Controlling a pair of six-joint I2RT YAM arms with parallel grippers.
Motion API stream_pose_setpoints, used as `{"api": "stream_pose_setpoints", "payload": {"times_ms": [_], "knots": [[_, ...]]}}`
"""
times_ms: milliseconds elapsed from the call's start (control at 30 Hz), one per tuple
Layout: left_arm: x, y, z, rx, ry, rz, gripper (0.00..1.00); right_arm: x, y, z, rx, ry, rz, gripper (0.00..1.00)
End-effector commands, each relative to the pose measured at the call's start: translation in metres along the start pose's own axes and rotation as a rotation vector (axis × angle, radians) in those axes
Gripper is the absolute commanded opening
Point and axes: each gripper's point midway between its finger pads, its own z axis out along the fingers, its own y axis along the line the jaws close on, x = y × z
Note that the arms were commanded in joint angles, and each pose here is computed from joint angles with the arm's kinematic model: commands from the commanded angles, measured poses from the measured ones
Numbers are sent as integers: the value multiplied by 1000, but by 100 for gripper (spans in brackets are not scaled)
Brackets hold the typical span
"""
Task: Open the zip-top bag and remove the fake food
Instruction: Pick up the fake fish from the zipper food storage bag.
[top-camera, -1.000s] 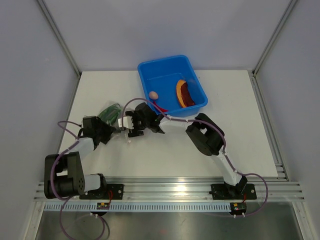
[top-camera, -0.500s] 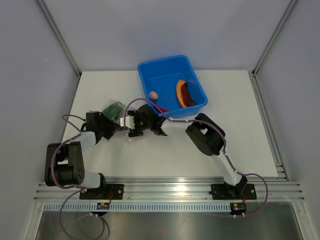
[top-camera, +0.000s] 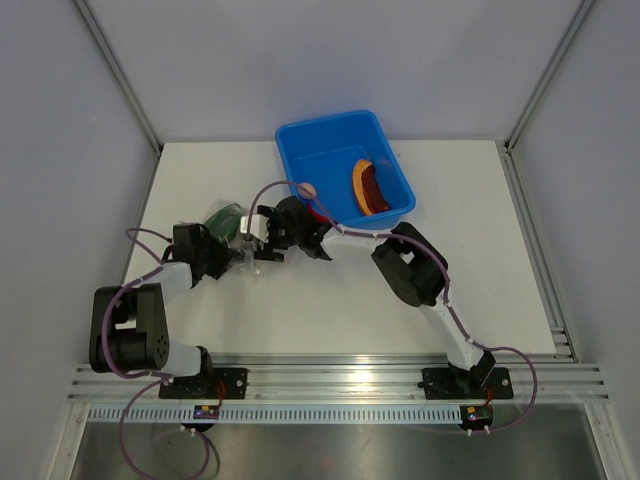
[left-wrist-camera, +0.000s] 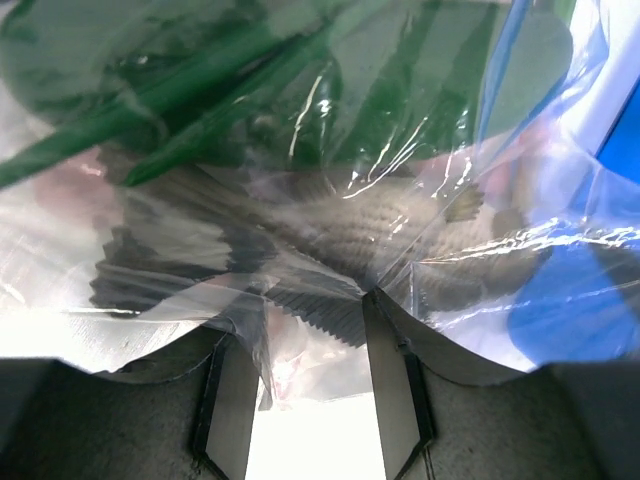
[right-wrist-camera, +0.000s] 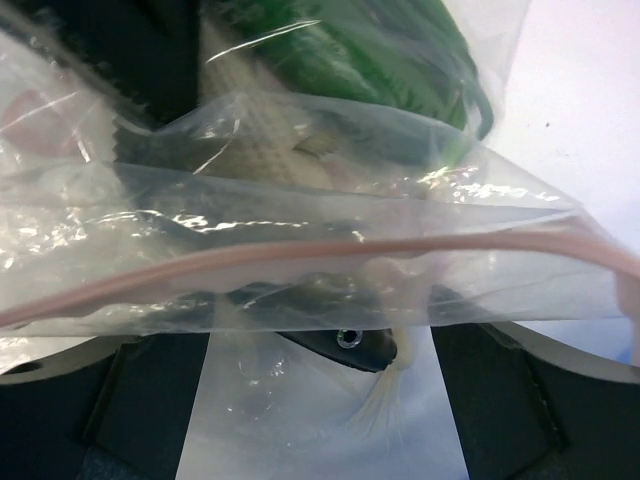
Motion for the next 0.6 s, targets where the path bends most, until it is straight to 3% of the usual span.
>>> {"api": "stream_pose_setpoints", "payload": {"times_ms": [0, 233, 333, 500, 567], "knots": [[2, 2, 0, -19, 7, 34, 46, 2, -4, 2, -67, 14, 64, 95], [5, 0, 1, -10, 27, 35, 46, 21, 14, 8, -208, 103, 70, 96], [5, 0, 1, -9, 26, 36, 46, 21, 18, 5, -232, 112, 65, 88], [3, 2, -1, -25, 22, 33, 46, 15, 14, -5, -228, 112, 57, 59], [0, 1, -2, -35, 12, 36, 47, 14, 15, -9, -216, 109, 51, 54]]}}
